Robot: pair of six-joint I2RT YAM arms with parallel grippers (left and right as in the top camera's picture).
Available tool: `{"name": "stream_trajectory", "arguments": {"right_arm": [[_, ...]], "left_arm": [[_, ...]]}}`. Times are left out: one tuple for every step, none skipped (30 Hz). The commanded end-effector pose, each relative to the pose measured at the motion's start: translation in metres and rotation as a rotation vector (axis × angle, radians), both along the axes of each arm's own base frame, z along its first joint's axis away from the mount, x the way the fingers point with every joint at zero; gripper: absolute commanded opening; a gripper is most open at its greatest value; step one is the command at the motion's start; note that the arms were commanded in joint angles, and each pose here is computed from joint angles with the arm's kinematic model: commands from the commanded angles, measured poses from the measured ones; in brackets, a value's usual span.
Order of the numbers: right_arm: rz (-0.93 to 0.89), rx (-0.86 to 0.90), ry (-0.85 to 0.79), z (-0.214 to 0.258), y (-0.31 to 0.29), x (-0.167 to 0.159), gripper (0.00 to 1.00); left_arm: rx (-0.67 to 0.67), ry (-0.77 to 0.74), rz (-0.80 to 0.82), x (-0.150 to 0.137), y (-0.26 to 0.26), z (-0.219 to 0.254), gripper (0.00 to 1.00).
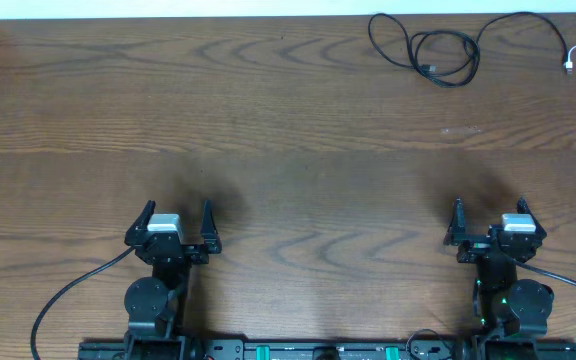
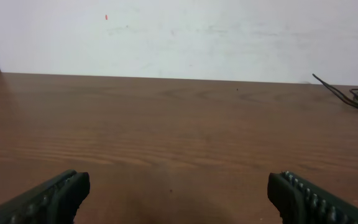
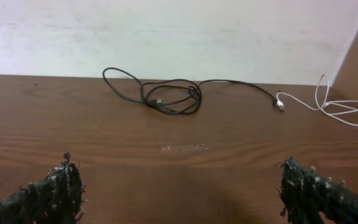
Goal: Untangle cables
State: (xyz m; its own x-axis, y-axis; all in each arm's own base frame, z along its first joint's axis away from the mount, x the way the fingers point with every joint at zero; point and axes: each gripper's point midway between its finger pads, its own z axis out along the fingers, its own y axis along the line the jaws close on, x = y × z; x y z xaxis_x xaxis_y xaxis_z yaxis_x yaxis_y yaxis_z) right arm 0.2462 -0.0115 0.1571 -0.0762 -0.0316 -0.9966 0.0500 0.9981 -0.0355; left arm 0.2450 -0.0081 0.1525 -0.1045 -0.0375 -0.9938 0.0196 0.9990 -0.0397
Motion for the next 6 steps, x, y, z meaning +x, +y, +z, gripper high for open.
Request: {"name": "stream_trajectory", "arguments": {"right_arm": [[0.001, -0.009, 0.0, -0.0005, 0.0007, -0.0002, 0.99], [0.001, -0.009, 0.0, -0.0005, 0.0007, -0.0002, 0.99], [0.001, -0.009, 0.0, -0.0005, 0.0008, -0.0002, 0.99], [0.001, -0.009, 0.0, -0.0006, 0.0008, -0.0002, 0.99], [0.001, -0.009, 0.0, -0.0005, 0.0008, -0.0002, 0.99], [0.001, -0.009, 0.0, -0.0005, 0.0007, -0.0002, 0.99]], "left_arm": [[0.014, 0.053, 0.019, -0.0012, 0.0038, -0.0165, 0.98], [0.014, 0.054, 0.019, -0.0012, 0.0038, -0.0166, 0.98], [0.014, 0.054, 0.018, -0.0012, 0.0038, -0.0166, 0.98], [0.014, 0.053, 0.019, -0.0012, 0.0038, -0.0165, 0.98], [0.014, 0.054, 0.019, -0.0012, 0.0038, -0.0166, 0.98], [0.014, 0.054, 0.019, -0.0012, 0.0038, -0.0166, 0.98]]}}
